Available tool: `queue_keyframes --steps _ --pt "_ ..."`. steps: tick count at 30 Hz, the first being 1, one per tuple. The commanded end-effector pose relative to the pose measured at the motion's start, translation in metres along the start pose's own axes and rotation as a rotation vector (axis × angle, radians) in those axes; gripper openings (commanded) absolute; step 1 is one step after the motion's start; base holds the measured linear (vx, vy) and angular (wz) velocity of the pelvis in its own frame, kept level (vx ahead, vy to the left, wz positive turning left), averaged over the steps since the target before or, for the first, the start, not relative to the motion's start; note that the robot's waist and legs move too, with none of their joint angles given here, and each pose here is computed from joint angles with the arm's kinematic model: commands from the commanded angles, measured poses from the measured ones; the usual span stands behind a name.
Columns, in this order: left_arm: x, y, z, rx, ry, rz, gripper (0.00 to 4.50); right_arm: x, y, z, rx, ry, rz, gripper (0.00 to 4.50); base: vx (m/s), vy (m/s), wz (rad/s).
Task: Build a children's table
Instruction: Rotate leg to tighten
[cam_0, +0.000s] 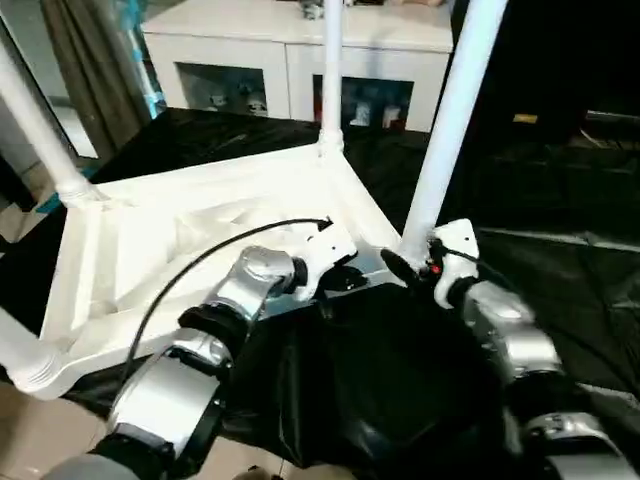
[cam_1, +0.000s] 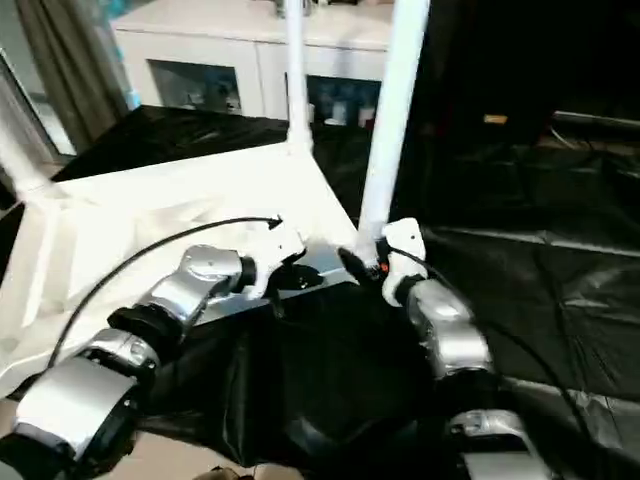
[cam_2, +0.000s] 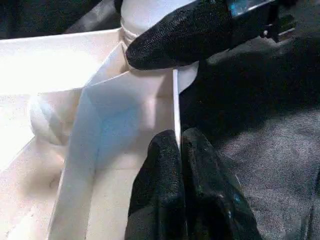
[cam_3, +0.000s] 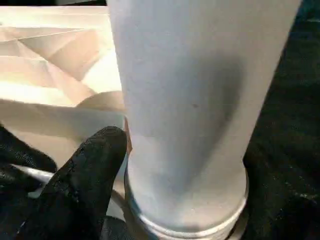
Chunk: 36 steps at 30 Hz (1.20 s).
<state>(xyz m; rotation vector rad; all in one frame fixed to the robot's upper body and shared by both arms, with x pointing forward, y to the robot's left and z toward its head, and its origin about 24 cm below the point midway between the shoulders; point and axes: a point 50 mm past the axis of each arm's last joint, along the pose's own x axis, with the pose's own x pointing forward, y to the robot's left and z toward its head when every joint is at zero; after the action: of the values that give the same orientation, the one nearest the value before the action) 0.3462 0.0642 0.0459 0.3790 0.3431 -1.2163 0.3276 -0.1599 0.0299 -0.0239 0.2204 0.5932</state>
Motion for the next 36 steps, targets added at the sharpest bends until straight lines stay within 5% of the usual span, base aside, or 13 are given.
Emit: queue_keyframes --steps 1,12,16,28,36 --pt "-0.001 -0.004 0.008 0.056 -0.043 -0.074 0.0 0.004 0.027 0.0 -0.032 -0.001 0.24 3.54 0.0 0.0 0.0" --pt "-0.041 -0.004 -0.017 0.038 -0.019 -0.262 0.0 -0.04 0.011 0.005 -0.071 0.034 0.507 3.54 0.0 0.0 0.0" --pt "-0.048 -0.002 -0.018 0.023 -0.021 -0.272 0.0 -0.044 0.008 0.009 -0.068 0.028 0.532 3.54 0.0 0.0 0.0" --pt "-0.048 -0.003 -0.016 0.02 -0.029 -0.282 0.0 -0.046 0.01 0.01 -0.038 0.034 0.585 2.62 0.0 0.0 0.0" --pt "-0.042 -0.004 -0.014 0.017 -0.035 -0.242 0.0 -0.047 0.016 0.0 0.006 0.055 0.572 2.52 0.0 0.0 0.0"
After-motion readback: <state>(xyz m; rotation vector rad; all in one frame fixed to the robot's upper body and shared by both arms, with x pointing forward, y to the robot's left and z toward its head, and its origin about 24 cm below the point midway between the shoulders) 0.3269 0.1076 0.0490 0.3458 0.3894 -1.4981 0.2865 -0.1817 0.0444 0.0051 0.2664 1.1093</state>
